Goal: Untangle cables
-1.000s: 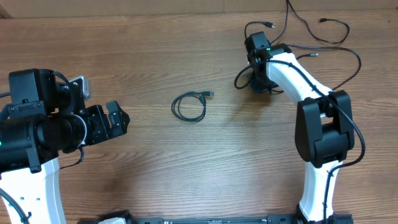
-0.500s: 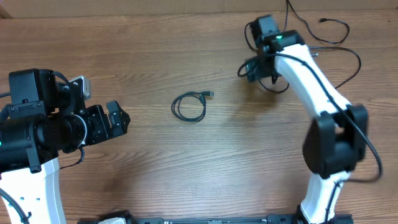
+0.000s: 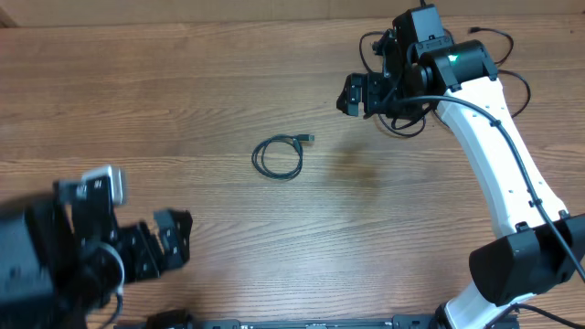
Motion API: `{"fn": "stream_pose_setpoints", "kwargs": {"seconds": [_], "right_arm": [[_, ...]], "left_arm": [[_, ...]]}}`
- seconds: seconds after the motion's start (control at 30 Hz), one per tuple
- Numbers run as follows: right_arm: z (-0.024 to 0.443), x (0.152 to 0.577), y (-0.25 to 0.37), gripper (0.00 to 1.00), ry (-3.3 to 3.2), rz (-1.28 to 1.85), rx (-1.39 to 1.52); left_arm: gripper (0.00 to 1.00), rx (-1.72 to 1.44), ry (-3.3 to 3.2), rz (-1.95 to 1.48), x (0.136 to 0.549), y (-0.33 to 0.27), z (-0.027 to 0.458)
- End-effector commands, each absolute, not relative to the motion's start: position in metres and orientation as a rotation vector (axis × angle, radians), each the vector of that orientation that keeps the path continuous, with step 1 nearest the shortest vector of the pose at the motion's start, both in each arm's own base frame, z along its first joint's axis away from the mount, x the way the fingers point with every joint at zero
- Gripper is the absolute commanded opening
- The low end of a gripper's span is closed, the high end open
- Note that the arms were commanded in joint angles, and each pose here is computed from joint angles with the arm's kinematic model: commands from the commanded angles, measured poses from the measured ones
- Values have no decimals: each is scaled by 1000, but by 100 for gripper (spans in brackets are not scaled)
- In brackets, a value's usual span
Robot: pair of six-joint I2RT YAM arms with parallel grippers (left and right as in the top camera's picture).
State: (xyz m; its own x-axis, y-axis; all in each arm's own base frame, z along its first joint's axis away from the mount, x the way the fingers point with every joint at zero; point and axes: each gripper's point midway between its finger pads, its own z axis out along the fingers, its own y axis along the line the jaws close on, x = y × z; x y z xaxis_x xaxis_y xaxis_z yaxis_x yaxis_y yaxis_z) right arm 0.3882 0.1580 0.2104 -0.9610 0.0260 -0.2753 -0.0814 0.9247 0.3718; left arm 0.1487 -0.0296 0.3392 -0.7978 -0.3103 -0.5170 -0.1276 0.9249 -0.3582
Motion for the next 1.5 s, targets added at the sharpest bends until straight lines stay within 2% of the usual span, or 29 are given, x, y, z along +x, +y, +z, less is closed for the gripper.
{"fn": "stream_pose_setpoints", "kwargs": {"seconds": [0.0,0.37,0.93,1.07,1.47], "right_arm": [[220,384,168,100,2810,661,58],[226,360,162,100,2872,651,77],[278,333,170,100,2722,612,-48],[278,326,182,100,2715,562,-115],[277,321,197,100,2719,585,-162]], "left_arm": [[99,-272,2442,-407,140,-32,347],[100,-223,2356,-456,119,-45,358],[100,-242,2184,-393,74,-44,368],[99,-323,2168,-346,71,-34,367],[100,-304,2153,-379,73,-39,371]]}}
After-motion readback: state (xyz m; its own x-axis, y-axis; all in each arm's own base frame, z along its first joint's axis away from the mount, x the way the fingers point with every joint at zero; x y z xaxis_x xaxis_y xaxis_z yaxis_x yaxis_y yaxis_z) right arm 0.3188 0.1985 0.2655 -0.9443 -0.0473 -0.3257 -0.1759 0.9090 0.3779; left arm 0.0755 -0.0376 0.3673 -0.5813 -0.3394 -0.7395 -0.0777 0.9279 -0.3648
